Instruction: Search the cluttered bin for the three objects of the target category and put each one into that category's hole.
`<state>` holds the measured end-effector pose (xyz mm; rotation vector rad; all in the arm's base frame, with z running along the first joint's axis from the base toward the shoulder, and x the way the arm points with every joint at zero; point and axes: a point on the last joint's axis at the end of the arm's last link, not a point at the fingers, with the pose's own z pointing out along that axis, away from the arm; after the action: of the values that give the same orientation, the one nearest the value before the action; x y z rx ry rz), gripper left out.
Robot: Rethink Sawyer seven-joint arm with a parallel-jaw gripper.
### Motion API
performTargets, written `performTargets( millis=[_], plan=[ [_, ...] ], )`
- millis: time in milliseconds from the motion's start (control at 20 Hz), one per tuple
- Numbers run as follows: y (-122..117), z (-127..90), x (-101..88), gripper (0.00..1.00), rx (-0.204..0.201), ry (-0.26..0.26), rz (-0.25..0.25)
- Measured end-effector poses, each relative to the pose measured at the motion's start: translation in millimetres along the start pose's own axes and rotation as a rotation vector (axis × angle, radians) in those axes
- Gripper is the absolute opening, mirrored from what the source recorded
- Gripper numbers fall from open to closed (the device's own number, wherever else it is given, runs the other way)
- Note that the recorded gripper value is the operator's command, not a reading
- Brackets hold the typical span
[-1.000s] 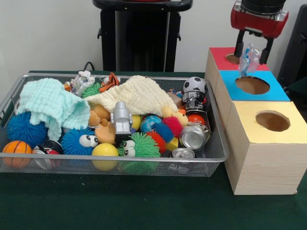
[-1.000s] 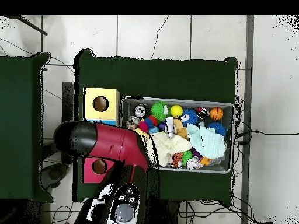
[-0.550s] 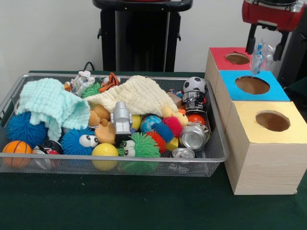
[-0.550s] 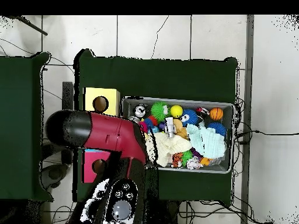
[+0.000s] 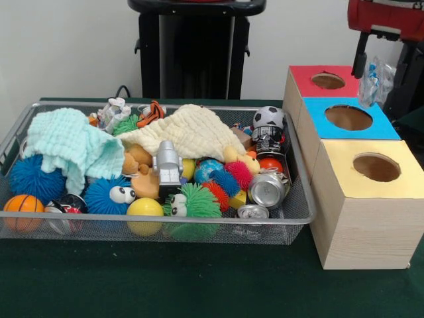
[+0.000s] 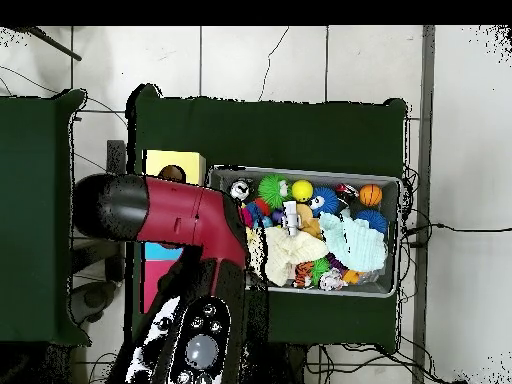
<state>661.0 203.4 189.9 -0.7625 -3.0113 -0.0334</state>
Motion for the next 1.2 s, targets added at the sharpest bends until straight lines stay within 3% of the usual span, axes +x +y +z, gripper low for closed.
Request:
performTargets(
  millis=[700,950,1200],
  plan=[
    [-8,9,7.0,1.00,0.019,0.019,0.002],
    [-22,24,20.1,1.00,0.041,0.042,0.013],
    [-32,36,27.9,1.00,0.050,0.032,0.021]
  ],
)
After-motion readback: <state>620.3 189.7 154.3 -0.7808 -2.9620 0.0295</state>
